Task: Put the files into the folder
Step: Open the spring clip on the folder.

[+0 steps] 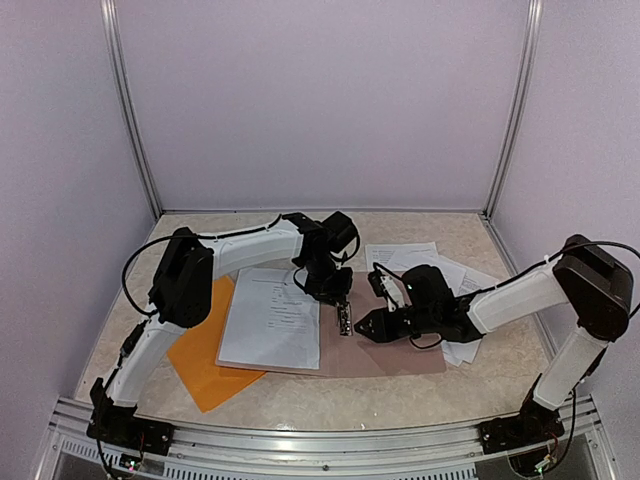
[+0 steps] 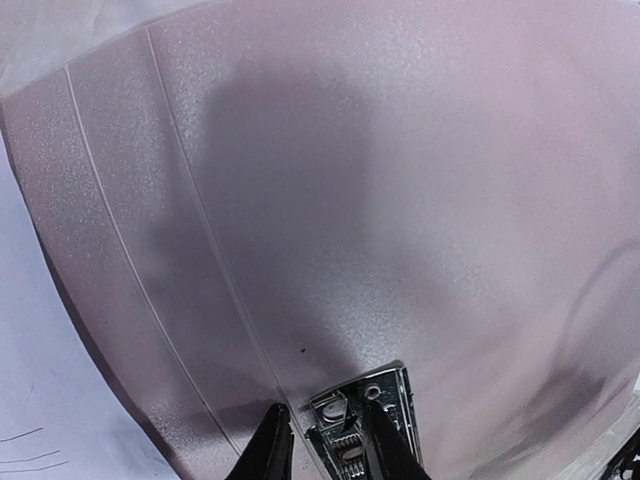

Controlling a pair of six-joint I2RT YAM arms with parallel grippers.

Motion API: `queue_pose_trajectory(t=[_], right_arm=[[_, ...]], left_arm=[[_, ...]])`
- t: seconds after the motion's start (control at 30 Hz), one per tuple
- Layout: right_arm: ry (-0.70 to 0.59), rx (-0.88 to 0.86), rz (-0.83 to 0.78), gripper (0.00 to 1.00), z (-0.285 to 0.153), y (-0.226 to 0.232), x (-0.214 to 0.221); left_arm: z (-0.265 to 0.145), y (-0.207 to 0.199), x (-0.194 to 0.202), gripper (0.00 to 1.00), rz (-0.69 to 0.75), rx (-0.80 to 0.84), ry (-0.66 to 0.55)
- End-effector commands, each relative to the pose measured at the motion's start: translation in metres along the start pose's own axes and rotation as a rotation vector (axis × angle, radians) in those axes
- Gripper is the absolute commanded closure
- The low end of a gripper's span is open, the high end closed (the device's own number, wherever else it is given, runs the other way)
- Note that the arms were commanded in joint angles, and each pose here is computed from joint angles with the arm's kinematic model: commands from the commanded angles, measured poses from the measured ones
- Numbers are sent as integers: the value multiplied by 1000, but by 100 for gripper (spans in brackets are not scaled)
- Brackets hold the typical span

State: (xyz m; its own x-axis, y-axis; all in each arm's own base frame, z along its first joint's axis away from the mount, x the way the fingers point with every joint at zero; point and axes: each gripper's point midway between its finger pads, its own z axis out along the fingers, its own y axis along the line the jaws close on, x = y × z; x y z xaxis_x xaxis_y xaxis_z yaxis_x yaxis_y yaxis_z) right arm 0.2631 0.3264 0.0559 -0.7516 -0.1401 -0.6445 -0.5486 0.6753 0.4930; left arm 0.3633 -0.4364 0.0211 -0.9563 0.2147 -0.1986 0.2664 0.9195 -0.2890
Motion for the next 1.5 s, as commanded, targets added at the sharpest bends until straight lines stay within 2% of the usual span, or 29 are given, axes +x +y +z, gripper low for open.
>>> queue_pose_trajectory(t=[0.0,0.43,0.67,1.0,1.47], right_arm=[[0,-62,9,73,8,14,6],[7,-89,69,75,18,18,21],[3,-57,167,77,28,8,23],[-23,-125,221,77,40,17,16],[-40,-45,266,78,48,3,8]], left_arm=[[40,39,32,78,-35,-143,92],[55,45,42,83,-81,-143,80],[52,43,44,84,-88,-126,72],[51,45,48,87,-84,-124,64],[48,43,49,88,-71,-128,55]])
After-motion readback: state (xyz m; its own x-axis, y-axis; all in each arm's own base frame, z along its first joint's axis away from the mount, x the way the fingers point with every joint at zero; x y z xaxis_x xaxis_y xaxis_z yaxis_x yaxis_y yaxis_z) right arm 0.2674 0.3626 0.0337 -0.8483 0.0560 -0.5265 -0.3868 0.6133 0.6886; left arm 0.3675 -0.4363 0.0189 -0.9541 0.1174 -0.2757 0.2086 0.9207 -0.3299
